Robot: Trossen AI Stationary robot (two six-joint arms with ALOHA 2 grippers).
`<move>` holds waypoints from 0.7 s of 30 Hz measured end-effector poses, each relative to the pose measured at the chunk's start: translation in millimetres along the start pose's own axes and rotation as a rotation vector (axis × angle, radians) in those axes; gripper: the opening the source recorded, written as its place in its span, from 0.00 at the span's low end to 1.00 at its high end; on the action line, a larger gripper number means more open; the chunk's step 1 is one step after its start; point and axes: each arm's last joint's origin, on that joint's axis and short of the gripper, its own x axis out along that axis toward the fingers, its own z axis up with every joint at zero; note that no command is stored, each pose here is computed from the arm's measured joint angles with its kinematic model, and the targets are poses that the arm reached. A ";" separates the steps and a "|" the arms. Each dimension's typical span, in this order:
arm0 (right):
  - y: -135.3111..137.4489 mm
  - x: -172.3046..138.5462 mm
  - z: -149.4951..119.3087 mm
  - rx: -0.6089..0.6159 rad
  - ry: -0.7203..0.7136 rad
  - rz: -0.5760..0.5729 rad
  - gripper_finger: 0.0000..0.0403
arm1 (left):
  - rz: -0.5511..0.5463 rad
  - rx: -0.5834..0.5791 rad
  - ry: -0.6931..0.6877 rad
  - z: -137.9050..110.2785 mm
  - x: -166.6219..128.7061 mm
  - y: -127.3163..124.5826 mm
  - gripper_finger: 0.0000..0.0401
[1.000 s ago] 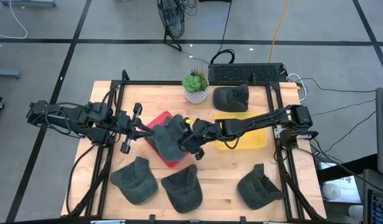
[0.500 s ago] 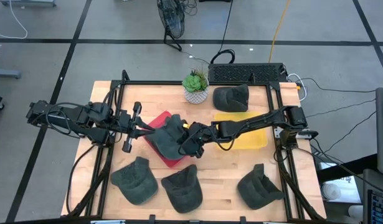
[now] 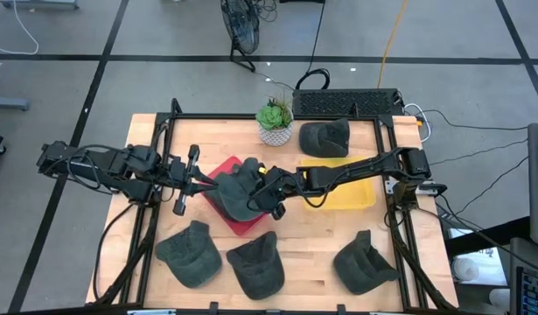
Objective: Pick & Place hat
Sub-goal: Put the right dark gray cap into the red bin, then adjust the right dark gray cap in the red bin
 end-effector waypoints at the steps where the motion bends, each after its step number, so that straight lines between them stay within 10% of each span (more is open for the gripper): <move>1: 0.3 0.1 -0.3 0.000 0.000 0.000 0.02 | 0.000 0.000 0.000 0.0 0.0 0.0 0.08; 21: 15.8 5.8 -11.7 -0.024 -0.051 -0.050 0.17 | -0.003 -0.004 0.027 -2.6 0.0 -0.3 0.08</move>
